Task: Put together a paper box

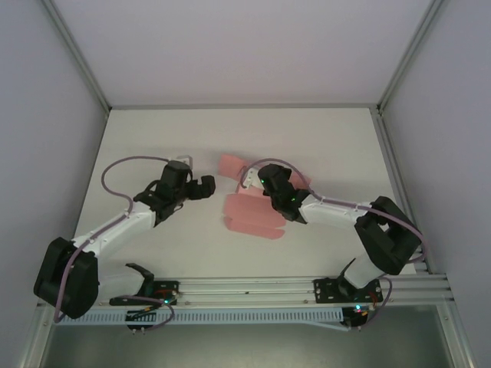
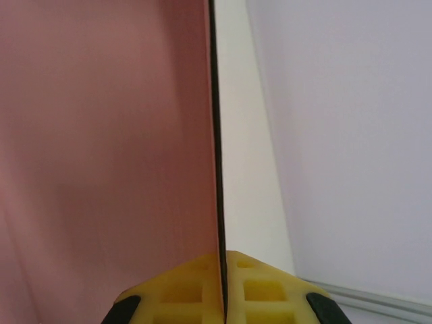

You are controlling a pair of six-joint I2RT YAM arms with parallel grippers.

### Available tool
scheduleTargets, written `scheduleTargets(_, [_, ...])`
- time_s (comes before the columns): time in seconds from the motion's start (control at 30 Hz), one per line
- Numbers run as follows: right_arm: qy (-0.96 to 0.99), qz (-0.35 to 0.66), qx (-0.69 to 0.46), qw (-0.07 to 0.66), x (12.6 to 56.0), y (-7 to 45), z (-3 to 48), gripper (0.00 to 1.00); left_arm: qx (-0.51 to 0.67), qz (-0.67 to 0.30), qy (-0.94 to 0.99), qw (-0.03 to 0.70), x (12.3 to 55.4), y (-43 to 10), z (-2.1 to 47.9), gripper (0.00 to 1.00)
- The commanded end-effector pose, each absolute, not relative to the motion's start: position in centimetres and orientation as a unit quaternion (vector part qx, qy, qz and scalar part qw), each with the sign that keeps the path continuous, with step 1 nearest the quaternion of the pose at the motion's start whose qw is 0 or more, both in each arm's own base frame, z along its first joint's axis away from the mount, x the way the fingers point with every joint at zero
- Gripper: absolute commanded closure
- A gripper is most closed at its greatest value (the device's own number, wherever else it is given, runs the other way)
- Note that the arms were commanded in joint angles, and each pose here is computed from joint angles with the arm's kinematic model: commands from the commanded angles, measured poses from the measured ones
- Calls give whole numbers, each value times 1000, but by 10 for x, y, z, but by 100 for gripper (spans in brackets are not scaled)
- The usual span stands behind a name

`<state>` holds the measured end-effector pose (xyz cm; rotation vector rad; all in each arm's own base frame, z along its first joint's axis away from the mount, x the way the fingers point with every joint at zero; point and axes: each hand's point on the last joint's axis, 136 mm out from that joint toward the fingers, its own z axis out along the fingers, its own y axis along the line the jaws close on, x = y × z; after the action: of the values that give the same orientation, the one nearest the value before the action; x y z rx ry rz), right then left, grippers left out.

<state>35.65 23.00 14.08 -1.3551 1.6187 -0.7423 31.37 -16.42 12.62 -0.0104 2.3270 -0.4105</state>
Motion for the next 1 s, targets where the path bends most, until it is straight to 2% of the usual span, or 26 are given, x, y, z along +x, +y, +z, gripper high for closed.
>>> scheduleTargets(0.0, [630,-330,-530,462,355,231,159,100,17,-214,906,364,309,-184,122,2])
scheduleTargets(0.07, [621,-340,-530,467,350,233,155,100,24,-243,905,349,304,-194,117,7])
scheduleTargets(0.23, [629,-356,-522,453,349,227,141,100,81,-354,885,292,274,-249,112,30])
scheduleTargets(0.37, [637,-336,-511,469,347,230,146,100,107,-331,905,244,260,-267,86,39])
scheduleTargets(0.43, [641,-322,-512,473,345,232,147,100,97,-320,915,226,259,-267,72,54])
scheduleTargets(0.63, [647,-313,-520,461,340,230,135,100,92,-330,919,194,256,-282,41,80])
scheduleTargets(0.8, [651,-270,-558,438,323,234,116,100,82,-304,933,173,260,-281,16,92])
scheduleTargets(0.97, [649,-256,-595,398,299,232,91,100,79,-294,937,174,261,-277,14,92])
